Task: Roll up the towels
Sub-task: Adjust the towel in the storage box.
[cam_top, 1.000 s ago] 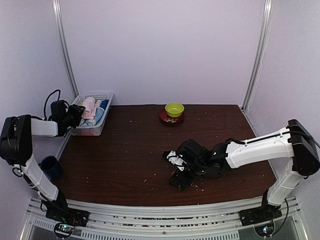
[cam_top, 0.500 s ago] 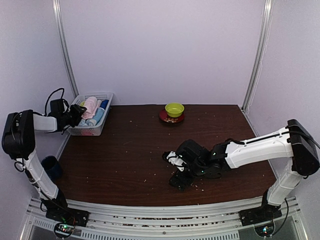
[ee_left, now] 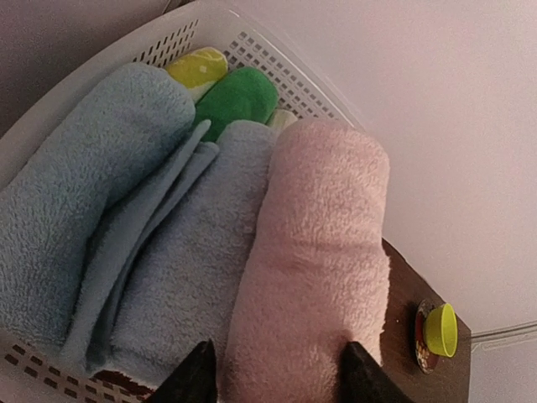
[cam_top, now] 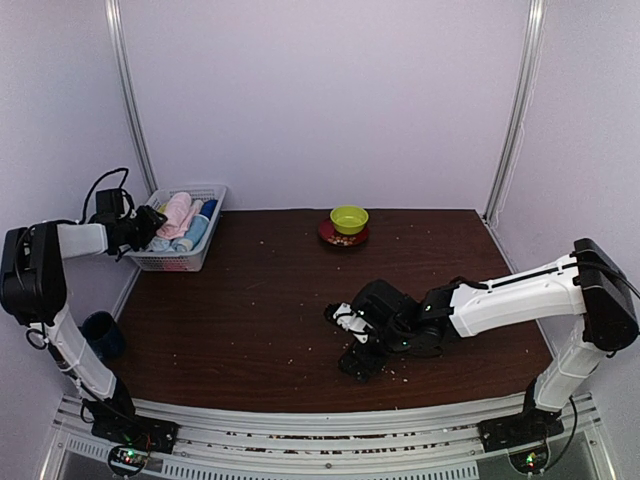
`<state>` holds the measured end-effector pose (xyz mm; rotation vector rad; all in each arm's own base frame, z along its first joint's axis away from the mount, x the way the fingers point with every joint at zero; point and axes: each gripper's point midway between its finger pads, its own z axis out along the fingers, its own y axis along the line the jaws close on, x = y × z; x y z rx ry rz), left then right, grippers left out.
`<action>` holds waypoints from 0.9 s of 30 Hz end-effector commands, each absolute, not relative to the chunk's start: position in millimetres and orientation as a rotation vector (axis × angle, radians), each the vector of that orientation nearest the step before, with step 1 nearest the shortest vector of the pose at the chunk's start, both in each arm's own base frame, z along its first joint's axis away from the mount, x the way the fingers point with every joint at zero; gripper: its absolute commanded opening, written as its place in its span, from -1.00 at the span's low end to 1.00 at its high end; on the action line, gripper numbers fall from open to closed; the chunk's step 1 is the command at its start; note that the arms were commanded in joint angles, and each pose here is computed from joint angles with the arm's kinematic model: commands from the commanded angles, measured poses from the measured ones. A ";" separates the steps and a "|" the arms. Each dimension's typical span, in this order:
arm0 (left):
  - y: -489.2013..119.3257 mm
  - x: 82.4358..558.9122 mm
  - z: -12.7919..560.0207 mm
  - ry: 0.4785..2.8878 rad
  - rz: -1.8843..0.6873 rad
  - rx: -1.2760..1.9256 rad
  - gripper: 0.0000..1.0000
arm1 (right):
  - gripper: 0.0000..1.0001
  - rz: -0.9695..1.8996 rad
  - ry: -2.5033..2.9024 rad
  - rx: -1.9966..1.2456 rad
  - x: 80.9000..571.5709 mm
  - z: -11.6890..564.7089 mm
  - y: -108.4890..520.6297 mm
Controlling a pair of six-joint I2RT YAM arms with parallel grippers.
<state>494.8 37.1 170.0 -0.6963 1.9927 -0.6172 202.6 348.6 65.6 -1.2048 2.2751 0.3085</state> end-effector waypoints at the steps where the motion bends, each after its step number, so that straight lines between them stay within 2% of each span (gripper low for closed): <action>1: 53.8 490.5 178.2 2.007 -0.527 -0.672 0.00 | 1.00 0.304 2.282 -1.224 200.0 63.1 349.4; 4: 51.6 491.4 175.9 2.018 -0.535 -0.650 0.04 | 1.00 0.303 2.285 -1.226 199.8 61.6 349.4; 8: 47.0 493.2 179.1 2.008 -0.562 -0.618 0.27 | 1.00 0.297 2.289 -1.228 200.0 59.8 349.2; 13: 43.7 495.1 187.0 2.004 -0.571 -0.580 0.59 | 1.00 0.290 2.293 -1.233 200.1 57.7 349.0; 16: 44.0 492.8 195.6 1.994 -0.558 -0.568 0.94 | 1.00 0.274 2.291 -1.229 201.6 57.6 347.7; 27: 22.9 470.3 241.4 2.022 -0.363 -0.408 0.96 | 1.00 0.095 2.273 -1.063 238.0 69.2 320.7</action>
